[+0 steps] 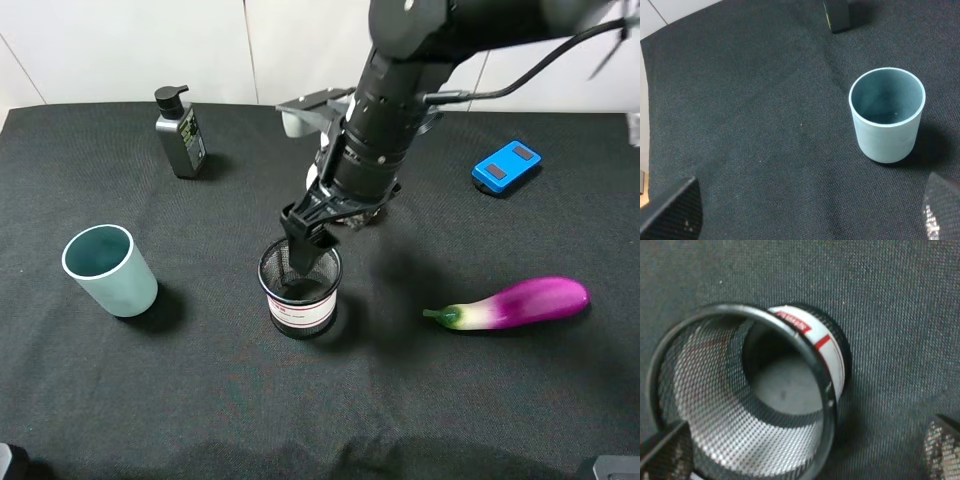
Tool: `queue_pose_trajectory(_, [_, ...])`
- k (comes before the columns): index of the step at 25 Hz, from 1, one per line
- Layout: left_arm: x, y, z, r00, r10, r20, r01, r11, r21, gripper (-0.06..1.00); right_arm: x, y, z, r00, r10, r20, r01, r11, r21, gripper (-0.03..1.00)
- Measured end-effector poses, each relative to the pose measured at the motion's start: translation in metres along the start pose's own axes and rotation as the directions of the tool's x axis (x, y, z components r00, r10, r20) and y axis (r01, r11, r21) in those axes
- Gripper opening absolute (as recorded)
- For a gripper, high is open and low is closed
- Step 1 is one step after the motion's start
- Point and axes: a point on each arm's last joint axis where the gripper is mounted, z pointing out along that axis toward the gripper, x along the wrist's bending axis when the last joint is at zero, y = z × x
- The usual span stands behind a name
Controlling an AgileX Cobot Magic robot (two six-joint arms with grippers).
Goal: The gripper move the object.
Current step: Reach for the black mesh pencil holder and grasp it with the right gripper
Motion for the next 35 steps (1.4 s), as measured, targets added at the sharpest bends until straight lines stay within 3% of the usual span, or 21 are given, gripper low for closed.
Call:
queue_pose_trajectory(17, [0.0, 0.0, 0.0, 1.0, 0.0, 0.0, 0.0, 1.0, 0.0, 0.93, -0.016, 0.007, 0.046, 0.999, 0.052, 0.01, -0.053, 0.999, 0.014, 0.69])
queue_pose_trajectory(28, [0.0, 0.0, 0.0, 1.0, 0.0, 0.0, 0.0, 1.0, 0.0, 0.93, -0.019, 0.008, 0.053, 0.998, 0.06, 0.014, -0.06, 0.998, 0.014, 0.69])
queue_pose_trajectory(35, [0.0, 0.0, 0.0, 1.0, 0.0, 0.0, 0.0, 1.0, 0.0, 0.93, -0.019, 0.008, 0.053, 0.998, 0.06, 0.014, -0.06, 0.998, 0.014, 0.42])
